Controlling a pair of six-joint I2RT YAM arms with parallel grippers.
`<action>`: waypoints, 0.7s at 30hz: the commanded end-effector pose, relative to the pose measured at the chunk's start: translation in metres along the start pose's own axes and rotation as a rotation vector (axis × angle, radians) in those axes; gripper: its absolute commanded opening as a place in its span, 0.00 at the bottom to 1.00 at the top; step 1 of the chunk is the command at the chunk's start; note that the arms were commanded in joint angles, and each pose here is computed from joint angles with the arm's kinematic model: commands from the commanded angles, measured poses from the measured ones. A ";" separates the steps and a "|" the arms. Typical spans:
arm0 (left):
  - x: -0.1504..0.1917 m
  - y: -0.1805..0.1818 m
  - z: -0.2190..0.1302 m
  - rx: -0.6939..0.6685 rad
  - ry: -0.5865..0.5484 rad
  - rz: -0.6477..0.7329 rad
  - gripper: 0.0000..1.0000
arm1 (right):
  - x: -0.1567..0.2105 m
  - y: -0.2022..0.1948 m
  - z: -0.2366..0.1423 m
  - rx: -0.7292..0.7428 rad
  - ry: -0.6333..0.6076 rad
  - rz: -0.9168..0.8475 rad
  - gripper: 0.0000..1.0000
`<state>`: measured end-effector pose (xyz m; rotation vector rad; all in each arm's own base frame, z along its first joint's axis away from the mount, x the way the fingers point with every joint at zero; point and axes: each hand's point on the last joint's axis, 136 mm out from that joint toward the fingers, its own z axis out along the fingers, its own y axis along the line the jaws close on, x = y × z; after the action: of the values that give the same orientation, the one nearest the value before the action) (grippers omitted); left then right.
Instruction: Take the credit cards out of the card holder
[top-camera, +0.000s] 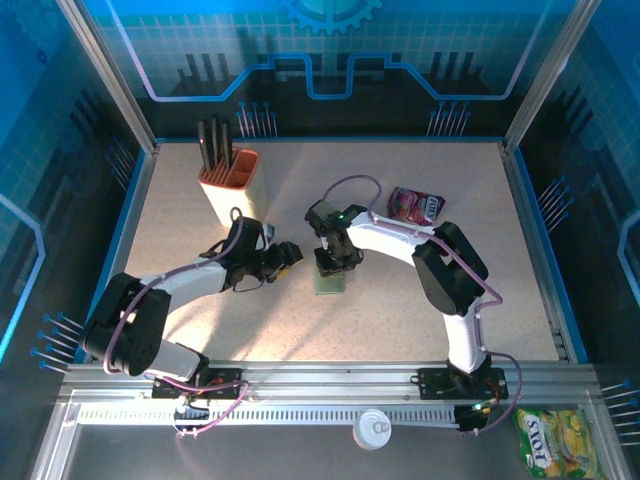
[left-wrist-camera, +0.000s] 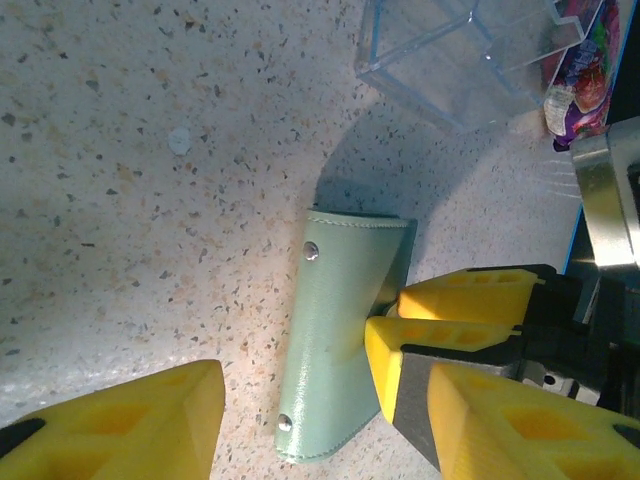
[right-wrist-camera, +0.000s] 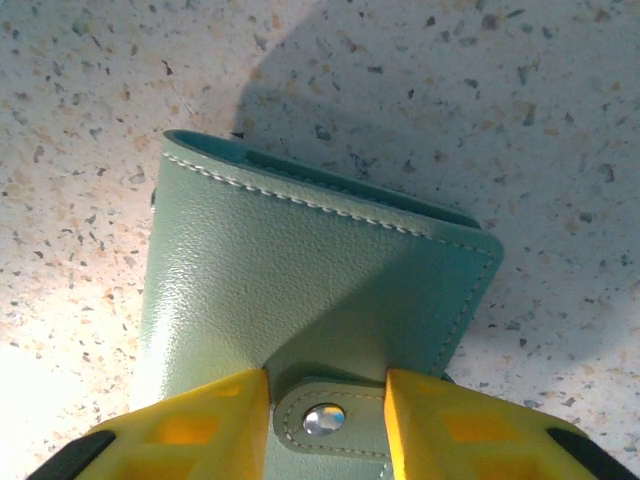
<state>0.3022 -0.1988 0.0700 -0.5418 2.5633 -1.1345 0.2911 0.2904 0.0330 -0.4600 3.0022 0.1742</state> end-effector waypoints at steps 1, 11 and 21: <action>0.002 -0.010 0.003 0.046 0.025 -0.006 0.53 | 0.019 0.000 0.018 0.059 0.080 0.002 0.35; 0.016 -0.005 0.008 0.072 0.071 -0.048 0.33 | 0.022 -0.001 0.020 0.090 0.077 0.005 0.22; 0.032 -0.003 0.019 0.065 0.132 -0.058 0.26 | 0.026 -0.004 0.022 0.076 0.074 0.015 0.08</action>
<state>0.2871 -0.2169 0.0557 -0.5660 2.6131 -1.2514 0.2911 0.2924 0.0334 -0.4273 2.9832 0.1010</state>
